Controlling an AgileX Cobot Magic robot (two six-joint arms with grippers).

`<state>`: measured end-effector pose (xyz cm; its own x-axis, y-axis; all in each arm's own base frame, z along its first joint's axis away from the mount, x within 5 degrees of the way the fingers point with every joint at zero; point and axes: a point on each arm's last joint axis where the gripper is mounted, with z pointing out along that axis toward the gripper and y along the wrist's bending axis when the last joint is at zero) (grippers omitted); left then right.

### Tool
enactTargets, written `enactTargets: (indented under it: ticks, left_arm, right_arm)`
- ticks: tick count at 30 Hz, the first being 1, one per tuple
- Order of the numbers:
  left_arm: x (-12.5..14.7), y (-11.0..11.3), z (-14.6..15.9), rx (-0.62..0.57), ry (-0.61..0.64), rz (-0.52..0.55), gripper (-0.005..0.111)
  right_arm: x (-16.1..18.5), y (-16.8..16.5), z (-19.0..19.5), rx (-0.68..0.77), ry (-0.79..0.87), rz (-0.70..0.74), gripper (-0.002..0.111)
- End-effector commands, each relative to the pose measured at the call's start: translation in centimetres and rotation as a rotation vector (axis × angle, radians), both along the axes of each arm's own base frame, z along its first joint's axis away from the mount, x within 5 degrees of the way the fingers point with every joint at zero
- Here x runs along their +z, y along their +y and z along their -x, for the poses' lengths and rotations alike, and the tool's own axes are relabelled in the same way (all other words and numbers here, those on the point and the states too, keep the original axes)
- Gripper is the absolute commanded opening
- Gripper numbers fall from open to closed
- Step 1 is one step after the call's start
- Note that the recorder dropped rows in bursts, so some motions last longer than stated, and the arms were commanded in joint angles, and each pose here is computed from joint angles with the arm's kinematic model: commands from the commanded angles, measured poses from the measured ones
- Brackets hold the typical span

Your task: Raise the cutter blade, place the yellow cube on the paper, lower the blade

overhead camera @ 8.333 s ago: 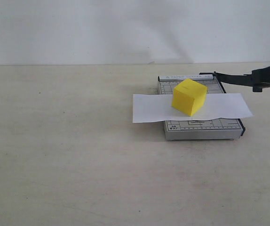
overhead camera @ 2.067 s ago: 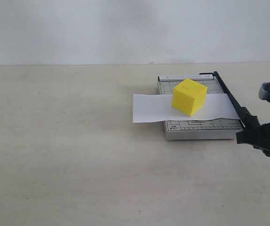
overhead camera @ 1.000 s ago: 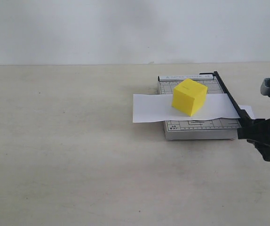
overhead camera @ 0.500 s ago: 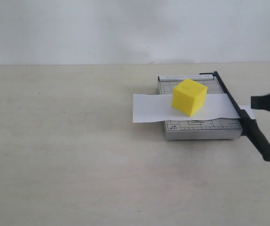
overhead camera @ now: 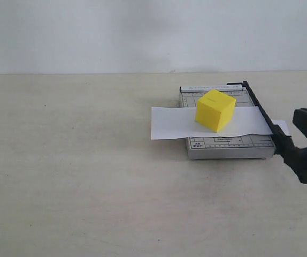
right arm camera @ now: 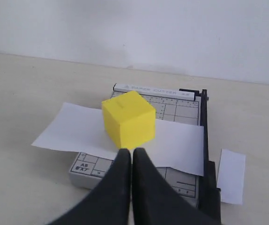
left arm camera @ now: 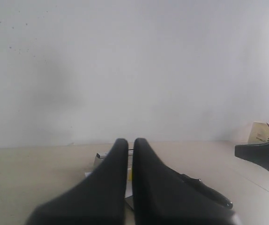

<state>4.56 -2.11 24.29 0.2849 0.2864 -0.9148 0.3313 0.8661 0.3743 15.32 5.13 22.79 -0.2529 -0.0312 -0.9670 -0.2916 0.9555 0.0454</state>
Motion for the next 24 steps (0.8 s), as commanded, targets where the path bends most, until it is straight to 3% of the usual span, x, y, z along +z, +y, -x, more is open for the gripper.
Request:
enactTargets:
  ticks: [1,24]
  left_arm:
    - [-0.2,0.0,0.0,0.001,0.003,-0.001,0.004]
    - [-0.2,0.0,0.0,0.001,0.003,-0.001,0.004]
  right_arm:
    - [0.6,-0.6,1.6,-0.01,-0.125,-0.056,0.001]
    - [3.0,-1.4,3.8,-0.012,-0.29,-0.115,0.001]
